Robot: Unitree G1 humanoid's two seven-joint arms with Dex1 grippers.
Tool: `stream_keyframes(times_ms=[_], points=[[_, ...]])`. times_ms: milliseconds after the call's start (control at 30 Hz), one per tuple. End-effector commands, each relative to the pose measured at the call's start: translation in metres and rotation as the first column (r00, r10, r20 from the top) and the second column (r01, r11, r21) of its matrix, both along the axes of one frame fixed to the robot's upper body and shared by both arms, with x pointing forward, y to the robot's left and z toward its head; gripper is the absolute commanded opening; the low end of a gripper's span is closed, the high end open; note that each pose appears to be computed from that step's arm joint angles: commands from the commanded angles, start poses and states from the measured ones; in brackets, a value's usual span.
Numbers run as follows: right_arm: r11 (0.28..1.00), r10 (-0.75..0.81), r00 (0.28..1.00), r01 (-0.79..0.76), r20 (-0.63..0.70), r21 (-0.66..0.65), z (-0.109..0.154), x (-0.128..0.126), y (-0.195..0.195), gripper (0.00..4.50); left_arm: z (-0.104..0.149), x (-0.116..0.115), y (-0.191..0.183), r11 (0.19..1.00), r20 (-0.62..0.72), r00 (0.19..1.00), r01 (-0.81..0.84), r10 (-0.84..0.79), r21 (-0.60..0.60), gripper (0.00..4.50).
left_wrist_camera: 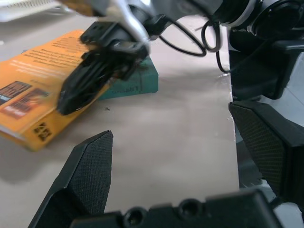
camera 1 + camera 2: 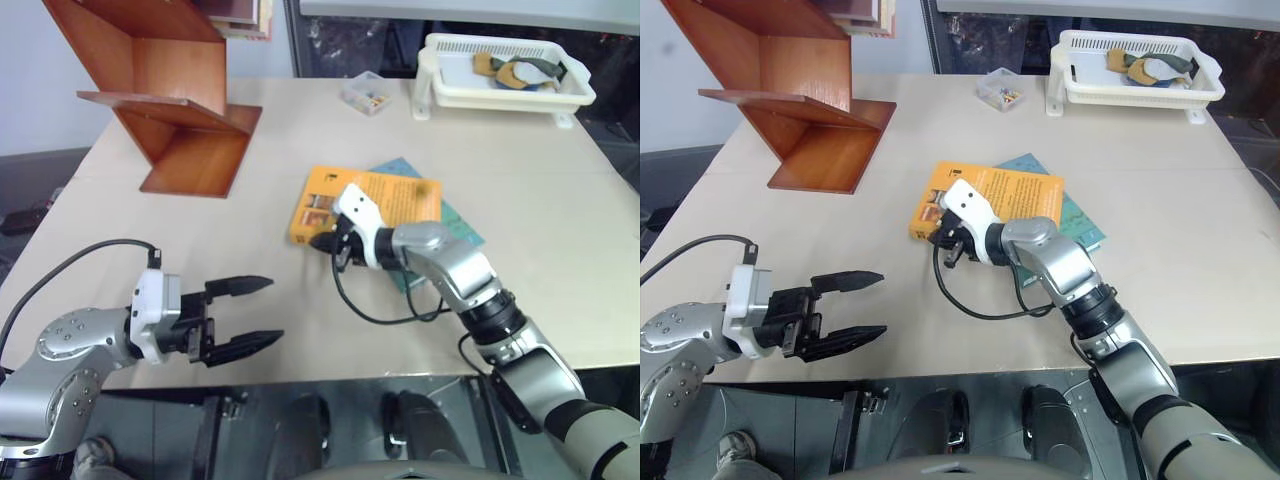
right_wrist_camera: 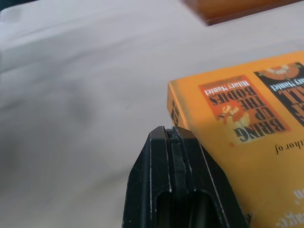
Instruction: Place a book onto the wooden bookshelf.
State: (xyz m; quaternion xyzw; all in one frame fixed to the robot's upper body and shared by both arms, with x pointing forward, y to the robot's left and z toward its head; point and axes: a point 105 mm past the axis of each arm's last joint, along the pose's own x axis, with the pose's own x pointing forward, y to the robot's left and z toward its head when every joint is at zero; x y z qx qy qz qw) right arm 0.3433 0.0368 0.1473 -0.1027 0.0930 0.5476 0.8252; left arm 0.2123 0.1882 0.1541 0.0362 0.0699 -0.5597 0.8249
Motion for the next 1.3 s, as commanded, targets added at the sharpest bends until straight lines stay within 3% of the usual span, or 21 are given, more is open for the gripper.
stream_keyframes(times_ms=[33, 300, 467, 567, 833, 900, 1000, 1300], points=[[0.998, -0.066, 0.996, 0.065, 0.065, 0.017, 0.012, 0.017, -0.007, 0.06, 0.010, -0.001, -0.003, 1.000, 0.051, 0.999, -0.008, 0.009, -0.018, 4.50], [0.991, -0.125, 0.982, 0.117, 0.143, 0.063, 0.034, 0.033, -0.017, 0.06, 0.014, 0.015, -0.011, 0.991, 0.055, 0.993, -0.104, 0.108, -0.085, 4.50], [0.980, -0.039, 0.982, 0.002, 0.182, 0.201, 0.073, 0.002, -0.031, 0.06, 0.016, 0.033, -0.022, 0.955, -0.002, 0.972, -0.233, 0.237, -0.182, 4.50], [0.977, -0.050, 0.981, 0.009, 0.190, 0.212, 0.078, -0.019, -0.054, 0.83, 0.017, 0.045, -0.036, 0.928, -0.081, 0.959, -0.282, 0.271, -0.245, 4.50], [0.983, -0.181, 0.946, 0.177, 0.270, 0.037, 0.058, -0.071, -0.126, 4.48, 0.009, 0.086, -0.063, 0.835, -0.412, 0.857, -0.452, 0.309, -0.315, 4.50], [0.968, -0.235, 0.921, 0.250, 0.309, -0.007, 0.054, -0.089, -0.148, 4.48, -0.002, 0.103, -0.072, 0.772, -0.560, 0.771, -0.543, 0.302, -0.331, 4.50], [0.954, -0.265, 0.907, 0.295, 0.327, -0.044, 0.049, -0.105, -0.161, 4.48, -0.015, 0.116, -0.082, 0.727, -0.673, 0.679, -0.616, 0.293, -0.304, 4.50], [0.918, -0.375, 0.861, 0.397, 0.343, 0.005, 0.054, -0.112, -0.173, 4.48, -0.011, 0.144, -0.116, 0.617, -0.810, 0.564, -0.699, 0.163, -0.362, 4.50]])
